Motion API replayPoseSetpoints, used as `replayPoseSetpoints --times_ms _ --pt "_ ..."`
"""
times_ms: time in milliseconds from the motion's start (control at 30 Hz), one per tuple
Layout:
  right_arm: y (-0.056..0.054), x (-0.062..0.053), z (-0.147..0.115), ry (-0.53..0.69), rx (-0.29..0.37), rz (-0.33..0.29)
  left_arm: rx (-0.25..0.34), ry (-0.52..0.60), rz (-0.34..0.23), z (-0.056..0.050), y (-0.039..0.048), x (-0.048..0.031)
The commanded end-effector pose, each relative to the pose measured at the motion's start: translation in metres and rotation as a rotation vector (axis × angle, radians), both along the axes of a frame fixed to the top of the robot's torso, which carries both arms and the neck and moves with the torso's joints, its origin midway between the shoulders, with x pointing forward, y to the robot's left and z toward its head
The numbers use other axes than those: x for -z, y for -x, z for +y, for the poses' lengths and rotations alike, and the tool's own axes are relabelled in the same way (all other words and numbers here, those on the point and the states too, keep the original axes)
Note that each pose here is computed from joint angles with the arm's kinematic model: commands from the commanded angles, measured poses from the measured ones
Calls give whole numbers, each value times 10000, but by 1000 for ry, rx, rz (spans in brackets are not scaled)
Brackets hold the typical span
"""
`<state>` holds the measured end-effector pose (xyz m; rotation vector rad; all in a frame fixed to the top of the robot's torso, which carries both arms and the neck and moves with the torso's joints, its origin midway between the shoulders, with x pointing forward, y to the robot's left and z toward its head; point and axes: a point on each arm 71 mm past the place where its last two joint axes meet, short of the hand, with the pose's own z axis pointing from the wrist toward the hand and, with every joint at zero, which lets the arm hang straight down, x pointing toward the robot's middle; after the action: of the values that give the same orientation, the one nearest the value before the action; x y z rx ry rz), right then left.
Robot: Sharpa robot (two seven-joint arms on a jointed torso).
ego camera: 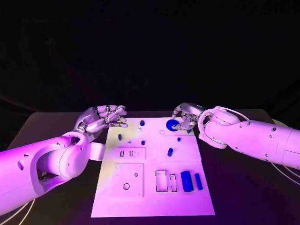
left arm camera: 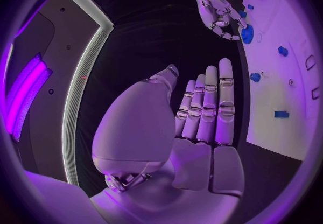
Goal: Assemble the parts on the task board
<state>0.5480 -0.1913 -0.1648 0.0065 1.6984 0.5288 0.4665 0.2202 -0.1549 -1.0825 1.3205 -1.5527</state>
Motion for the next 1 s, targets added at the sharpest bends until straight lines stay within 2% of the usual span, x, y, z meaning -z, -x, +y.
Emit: replayPoseSetpoints --times_ms 33,1000 --pt "-9 28 -2 30 -1 11 20 14 -4 -22 7 -14" --pt "-18 149 20 65 -4 67 20 13 -1 -19 5 -12"
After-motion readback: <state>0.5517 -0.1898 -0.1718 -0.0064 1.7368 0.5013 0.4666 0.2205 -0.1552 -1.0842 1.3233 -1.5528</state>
